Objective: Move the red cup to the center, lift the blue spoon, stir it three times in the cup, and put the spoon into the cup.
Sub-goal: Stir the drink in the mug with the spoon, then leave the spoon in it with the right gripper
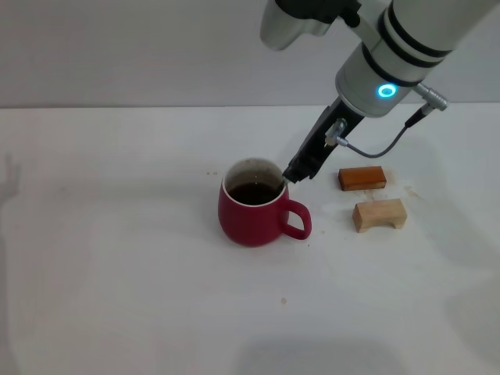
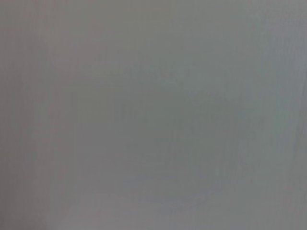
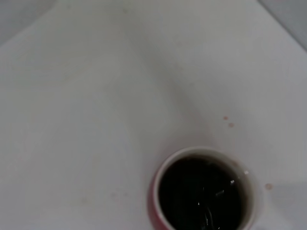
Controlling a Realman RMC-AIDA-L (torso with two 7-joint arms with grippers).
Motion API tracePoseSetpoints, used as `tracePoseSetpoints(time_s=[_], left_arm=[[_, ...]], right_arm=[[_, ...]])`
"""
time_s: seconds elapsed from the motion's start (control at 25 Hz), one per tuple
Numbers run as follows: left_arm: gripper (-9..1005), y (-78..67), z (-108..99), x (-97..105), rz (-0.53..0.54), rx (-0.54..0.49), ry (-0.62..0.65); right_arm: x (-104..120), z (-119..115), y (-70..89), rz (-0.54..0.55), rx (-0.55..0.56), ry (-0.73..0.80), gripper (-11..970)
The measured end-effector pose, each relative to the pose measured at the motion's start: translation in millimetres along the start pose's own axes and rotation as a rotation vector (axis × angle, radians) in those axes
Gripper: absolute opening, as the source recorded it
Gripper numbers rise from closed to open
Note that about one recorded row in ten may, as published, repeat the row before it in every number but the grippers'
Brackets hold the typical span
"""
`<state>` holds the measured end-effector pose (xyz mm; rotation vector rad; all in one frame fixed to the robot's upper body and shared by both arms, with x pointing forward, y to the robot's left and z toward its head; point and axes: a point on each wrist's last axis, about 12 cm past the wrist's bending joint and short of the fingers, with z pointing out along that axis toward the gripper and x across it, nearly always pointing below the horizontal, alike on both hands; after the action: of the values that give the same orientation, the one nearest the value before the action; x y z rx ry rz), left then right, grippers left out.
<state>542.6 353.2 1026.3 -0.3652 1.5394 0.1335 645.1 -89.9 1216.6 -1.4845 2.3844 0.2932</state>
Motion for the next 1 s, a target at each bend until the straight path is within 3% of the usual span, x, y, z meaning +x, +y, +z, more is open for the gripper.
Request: tracePoseSetpoints(time_s=[0.2,0.48,1.0], left_arm=[[852,1.1,-1,0,0.001,-0.002,0.001],[852,1.1,0,0,0.001,-0.002,0.000],[852,-0.6,1,-1,0.001,0.002,-0.003]], right_arm=[[-8,2,11.0,-0.028,-0.058,-0.037,133],[-16,5,12.1,-0.030,-0.037,-0.083,134],[-16,4,8.5,-0.027,-0.008,-0.109,277]])
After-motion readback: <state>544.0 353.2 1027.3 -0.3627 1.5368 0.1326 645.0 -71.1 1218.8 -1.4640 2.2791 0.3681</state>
